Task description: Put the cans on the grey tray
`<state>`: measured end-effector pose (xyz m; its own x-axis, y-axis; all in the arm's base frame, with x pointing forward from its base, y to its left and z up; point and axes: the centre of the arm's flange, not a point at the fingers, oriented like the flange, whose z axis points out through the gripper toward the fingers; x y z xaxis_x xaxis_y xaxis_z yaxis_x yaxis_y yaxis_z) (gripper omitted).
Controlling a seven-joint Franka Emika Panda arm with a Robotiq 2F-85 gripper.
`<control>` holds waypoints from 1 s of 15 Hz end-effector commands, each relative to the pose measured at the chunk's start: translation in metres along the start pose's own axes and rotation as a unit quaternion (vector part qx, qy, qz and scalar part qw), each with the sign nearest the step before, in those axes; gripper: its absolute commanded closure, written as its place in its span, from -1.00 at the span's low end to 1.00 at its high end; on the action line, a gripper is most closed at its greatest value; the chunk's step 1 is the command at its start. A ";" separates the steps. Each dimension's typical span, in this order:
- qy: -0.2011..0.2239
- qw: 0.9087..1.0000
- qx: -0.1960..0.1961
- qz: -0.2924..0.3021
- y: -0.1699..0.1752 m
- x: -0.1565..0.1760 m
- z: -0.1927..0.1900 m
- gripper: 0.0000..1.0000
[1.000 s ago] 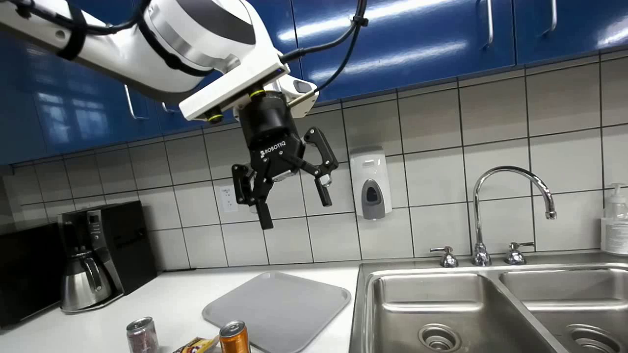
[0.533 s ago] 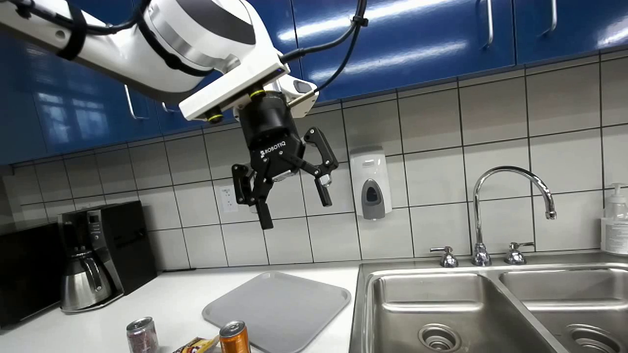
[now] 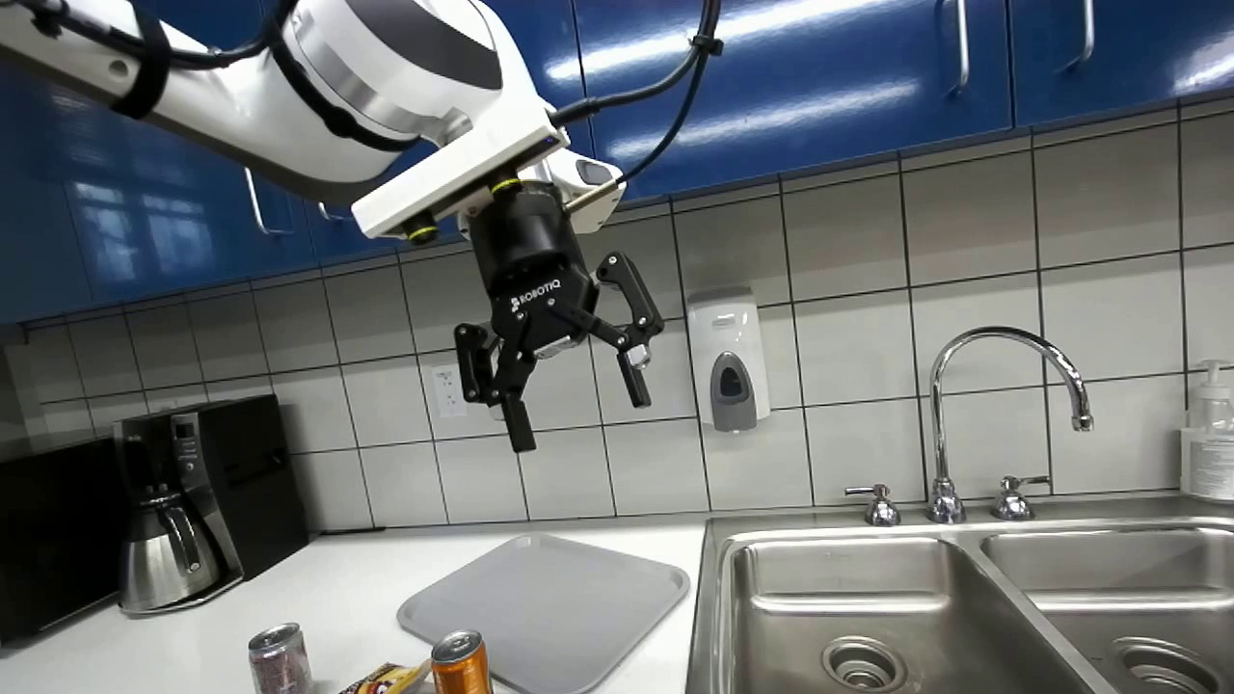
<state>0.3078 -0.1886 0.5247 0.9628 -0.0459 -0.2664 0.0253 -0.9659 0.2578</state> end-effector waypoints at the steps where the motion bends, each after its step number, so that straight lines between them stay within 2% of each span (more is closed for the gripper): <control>1: 0.012 1.000 0.007 -0.015 -0.007 0.005 0.011 -1.00; 9: 0.035 0.997 0.022 -0.067 -0.044 0.024 0.045 -1.00; 15: 0.043 0.997 0.019 -0.062 -0.061 0.031 0.054 -1.00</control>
<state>0.3211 -0.1533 0.4556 0.9665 0.0922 -0.2394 0.1408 -0.9708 0.1943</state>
